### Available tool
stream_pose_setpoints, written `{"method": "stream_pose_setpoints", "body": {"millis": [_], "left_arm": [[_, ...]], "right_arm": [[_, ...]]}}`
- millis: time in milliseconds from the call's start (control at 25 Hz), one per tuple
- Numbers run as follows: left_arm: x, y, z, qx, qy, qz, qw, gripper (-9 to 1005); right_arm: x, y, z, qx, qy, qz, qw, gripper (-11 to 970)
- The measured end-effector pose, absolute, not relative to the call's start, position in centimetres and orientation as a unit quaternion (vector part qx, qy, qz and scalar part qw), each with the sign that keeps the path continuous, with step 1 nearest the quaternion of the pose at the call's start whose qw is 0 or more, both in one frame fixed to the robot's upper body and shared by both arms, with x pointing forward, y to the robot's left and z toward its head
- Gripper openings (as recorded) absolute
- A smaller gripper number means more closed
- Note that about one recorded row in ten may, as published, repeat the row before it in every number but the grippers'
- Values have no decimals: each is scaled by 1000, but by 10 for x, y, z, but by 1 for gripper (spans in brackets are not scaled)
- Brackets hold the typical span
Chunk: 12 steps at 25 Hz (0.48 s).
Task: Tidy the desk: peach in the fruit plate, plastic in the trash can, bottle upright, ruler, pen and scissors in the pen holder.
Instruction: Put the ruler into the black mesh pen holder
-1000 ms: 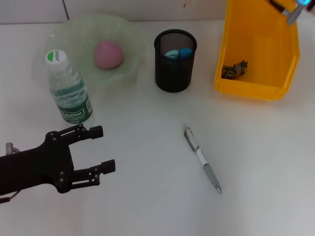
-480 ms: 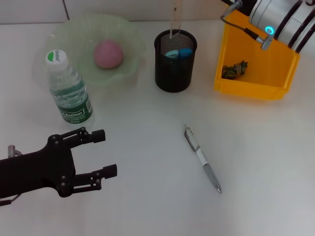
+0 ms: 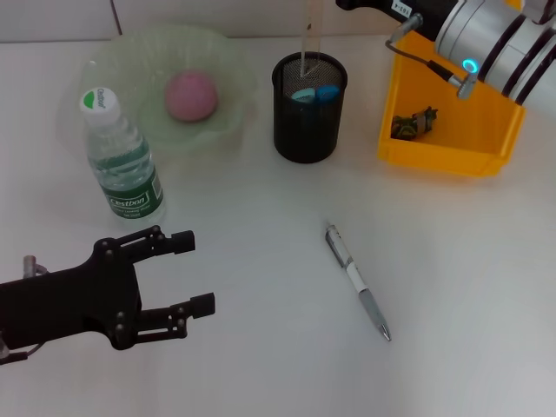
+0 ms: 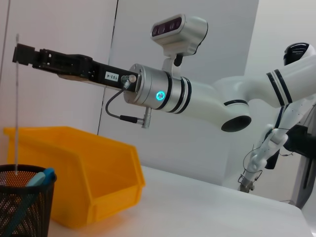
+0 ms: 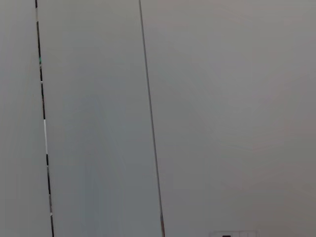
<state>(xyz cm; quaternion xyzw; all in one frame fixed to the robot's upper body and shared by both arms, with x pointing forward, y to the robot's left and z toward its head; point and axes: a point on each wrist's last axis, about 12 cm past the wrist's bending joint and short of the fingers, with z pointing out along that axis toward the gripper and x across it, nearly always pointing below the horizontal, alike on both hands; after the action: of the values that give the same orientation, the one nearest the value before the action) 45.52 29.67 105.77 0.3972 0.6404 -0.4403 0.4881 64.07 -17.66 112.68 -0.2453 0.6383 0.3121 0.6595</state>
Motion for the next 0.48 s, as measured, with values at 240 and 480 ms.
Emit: {"method": "stream_pose_setpoints", "body": {"millis": [240, 480], "left_arm": [[455, 296, 1057, 396, 640, -442, 488, 829], [455, 296, 1057, 396, 640, -442, 488, 829]], "right_arm": [[640, -177, 1125, -244, 640, 312, 658, 370], [639, -177, 1124, -246, 640, 314, 657, 393]]}}
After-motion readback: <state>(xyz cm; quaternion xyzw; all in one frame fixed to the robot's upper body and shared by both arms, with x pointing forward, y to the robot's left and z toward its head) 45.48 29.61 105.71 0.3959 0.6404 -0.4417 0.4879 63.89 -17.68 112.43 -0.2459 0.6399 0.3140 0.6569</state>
